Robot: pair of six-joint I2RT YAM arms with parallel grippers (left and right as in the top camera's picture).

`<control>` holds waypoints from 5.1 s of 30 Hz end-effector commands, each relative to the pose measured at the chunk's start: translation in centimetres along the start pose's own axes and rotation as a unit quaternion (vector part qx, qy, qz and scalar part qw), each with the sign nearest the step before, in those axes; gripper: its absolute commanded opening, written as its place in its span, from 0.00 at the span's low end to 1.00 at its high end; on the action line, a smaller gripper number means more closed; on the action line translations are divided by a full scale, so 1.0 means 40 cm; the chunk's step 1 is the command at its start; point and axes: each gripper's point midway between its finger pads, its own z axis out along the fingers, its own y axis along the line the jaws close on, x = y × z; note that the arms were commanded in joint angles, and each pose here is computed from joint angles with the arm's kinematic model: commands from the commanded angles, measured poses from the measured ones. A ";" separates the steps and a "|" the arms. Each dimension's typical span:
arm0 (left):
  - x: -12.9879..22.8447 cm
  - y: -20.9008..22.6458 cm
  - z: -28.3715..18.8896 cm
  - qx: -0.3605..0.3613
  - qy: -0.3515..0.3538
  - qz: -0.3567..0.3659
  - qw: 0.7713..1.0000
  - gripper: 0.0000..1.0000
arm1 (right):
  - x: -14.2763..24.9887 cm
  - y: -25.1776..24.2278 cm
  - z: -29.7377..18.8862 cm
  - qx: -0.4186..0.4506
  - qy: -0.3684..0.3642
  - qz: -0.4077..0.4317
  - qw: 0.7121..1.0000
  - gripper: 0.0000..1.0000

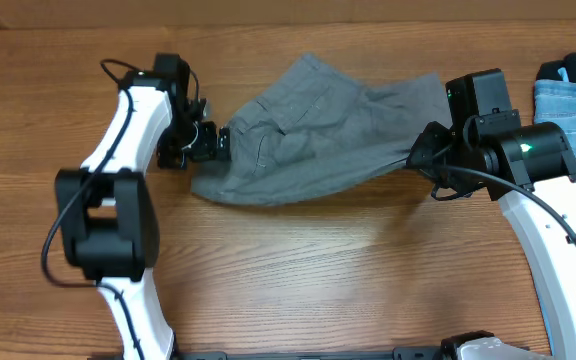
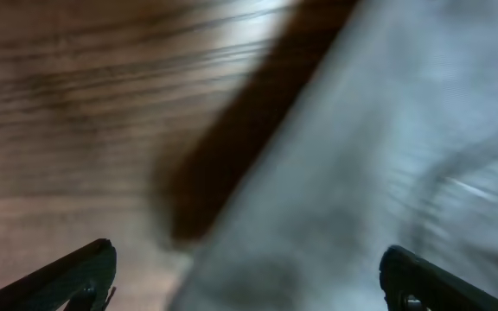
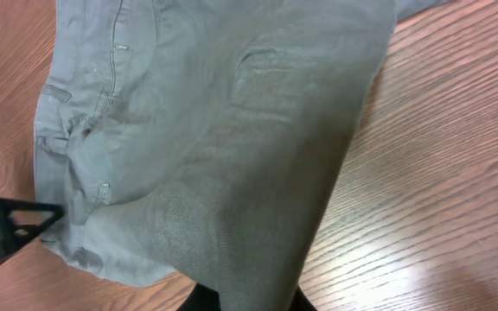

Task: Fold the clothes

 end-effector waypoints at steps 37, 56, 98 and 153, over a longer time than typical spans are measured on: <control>0.226 -0.116 -0.927 0.019 -0.430 0.030 0.902 0.04 | -0.161 0.142 -0.433 -0.146 -0.215 -0.046 0.965 0.04; 0.232 -0.061 -1.105 -0.030 -0.557 -0.027 0.830 0.04 | -0.282 0.214 -0.540 -0.196 -0.327 -0.029 0.924 0.04; -0.197 0.074 -0.717 -0.173 -0.370 -0.118 0.905 0.04 | -0.445 0.386 -0.047 -0.162 -0.216 -0.029 0.962 0.04; -0.044 0.266 -0.173 -0.106 0.069 -0.139 0.982 0.96 | 0.411 0.182 0.306 0.045 0.325 -0.240 0.914 0.96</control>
